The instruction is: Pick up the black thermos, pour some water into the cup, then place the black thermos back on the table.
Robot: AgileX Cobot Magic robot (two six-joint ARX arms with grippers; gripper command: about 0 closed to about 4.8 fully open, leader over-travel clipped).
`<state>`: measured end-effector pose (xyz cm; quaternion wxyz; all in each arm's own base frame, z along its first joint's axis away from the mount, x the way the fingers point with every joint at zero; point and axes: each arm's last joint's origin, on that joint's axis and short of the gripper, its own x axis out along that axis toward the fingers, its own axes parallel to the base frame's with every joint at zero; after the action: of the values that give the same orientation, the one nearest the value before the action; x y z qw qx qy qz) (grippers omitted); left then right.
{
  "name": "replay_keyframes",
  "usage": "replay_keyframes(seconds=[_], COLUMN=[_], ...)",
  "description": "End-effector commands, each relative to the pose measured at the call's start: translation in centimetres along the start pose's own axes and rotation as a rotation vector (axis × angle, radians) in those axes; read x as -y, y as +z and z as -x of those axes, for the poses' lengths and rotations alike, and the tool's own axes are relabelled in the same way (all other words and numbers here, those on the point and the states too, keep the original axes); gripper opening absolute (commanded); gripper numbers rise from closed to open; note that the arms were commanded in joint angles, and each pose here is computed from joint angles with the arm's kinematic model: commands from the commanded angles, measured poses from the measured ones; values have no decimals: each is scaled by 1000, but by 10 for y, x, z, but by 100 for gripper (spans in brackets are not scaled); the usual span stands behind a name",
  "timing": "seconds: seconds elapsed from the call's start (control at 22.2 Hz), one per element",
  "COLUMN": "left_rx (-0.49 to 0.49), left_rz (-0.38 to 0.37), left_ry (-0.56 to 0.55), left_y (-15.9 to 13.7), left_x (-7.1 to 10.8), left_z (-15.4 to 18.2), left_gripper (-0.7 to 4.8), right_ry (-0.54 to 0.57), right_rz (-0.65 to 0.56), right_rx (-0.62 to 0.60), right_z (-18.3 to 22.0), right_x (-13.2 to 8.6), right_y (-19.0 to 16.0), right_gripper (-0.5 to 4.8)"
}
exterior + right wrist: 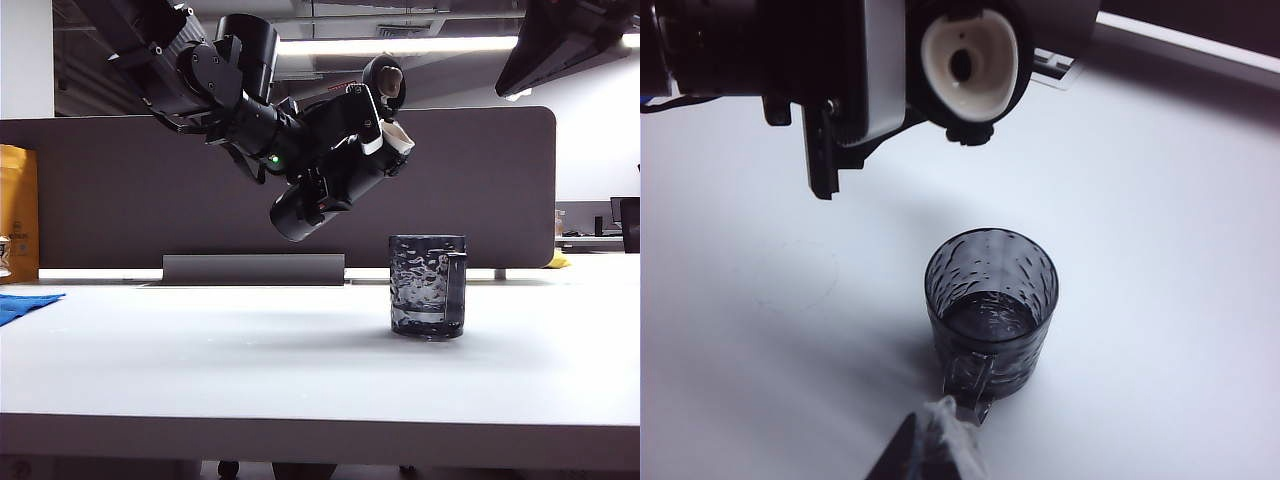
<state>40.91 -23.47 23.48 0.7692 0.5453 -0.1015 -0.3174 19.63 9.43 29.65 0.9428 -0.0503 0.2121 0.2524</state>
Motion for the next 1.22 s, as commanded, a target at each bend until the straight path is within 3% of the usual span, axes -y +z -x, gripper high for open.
replay_keyframes(seconds=[0.05, 0.14, 0.18, 0.23, 0.41, 0.54, 0.63, 0.81, 1.08, 1.22], left_rx=[58, 63, 68, 74, 76, 64, 7, 5, 4, 4], left_rz=[-30, -35, -73, -151, -445, -607, -649, -660, -772, -776], left_ry=[133, 120, 112, 104, 82, 93, 138, 260, 266, 266], left_y=[9, 9, 9, 8, 6, 6, 8, 16, 20, 20], left_x=[-20, -19, -17, -16, -6, -7, -10, -19, -18, -18], left_z=[3, 3, 2, 1, -3, -3, -3, -2, -2, -2], left_gripper=[52, 51, 30, -6, -6, -6, -6, -6, -6, -6], right_ry=[10, 29, 48, 57, 78, 102, 108, 127, 126, 126], right_rz=[4, -1, -6, -4, -1, -7, -39, -41, -36, -32], right_rx=[9, 4, 4, 5, -1, -43, -73, -69, -41, -41], right_z=[0, 0, 0, 0, -1, -4, -7, -9, -9, -9], right_x=[0, -1, -2, -2, -2, -3, -3, -4, -4, -4], right_y=[1, 1, 1, 1, -2, -13, -22, -27, -24, -24], right_gripper=[-2, -2, -2, -2, -2, -2, -3, -2, -3, -2])
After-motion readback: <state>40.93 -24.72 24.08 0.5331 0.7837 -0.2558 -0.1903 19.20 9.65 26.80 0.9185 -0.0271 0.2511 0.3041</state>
